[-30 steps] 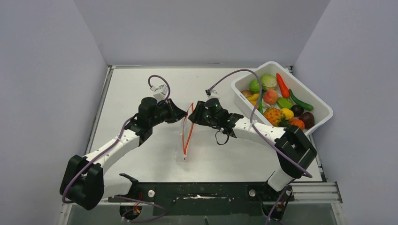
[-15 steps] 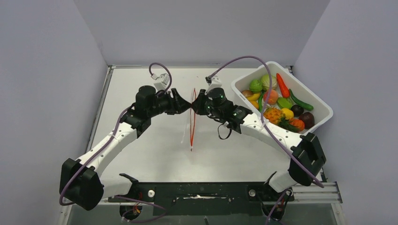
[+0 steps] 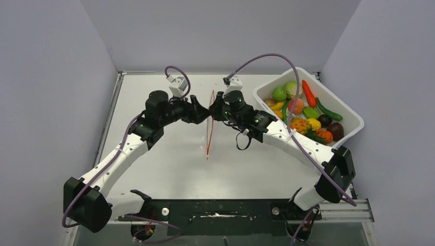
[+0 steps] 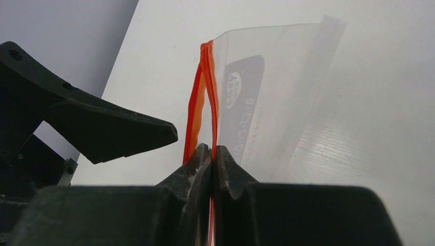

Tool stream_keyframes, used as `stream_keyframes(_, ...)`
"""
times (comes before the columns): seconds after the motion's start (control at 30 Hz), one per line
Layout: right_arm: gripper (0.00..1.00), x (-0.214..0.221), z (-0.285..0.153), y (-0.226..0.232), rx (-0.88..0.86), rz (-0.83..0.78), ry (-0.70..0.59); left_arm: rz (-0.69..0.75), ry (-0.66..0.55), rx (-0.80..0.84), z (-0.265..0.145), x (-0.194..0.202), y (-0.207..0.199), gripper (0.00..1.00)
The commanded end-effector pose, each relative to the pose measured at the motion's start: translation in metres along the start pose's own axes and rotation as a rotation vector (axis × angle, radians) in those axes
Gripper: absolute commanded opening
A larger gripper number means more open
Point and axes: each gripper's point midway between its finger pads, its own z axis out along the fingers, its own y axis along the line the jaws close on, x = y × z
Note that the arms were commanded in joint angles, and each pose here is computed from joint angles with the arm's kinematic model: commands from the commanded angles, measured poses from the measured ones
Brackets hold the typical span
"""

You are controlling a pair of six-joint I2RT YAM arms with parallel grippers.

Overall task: Place the food in the zip-top bag and seal the zipper
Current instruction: Open the zipper of the food storage bag.

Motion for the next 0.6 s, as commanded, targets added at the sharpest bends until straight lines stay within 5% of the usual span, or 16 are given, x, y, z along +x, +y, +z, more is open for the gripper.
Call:
stream_keyframes(0.0, 0.0, -0.052, -0.007, 0.022, -0.023, 0.06, -0.158, 0.066, 0.023, -0.051, -0.004, 0.012, 0.011, 0.66)
stream_keyframes(0.57, 0.0, -0.046, -0.01, 0.011, -0.008, 0.149, -0.19, 0.029, 0.066, 0.078, -0.009, 0.031, -0.014, 0.45)
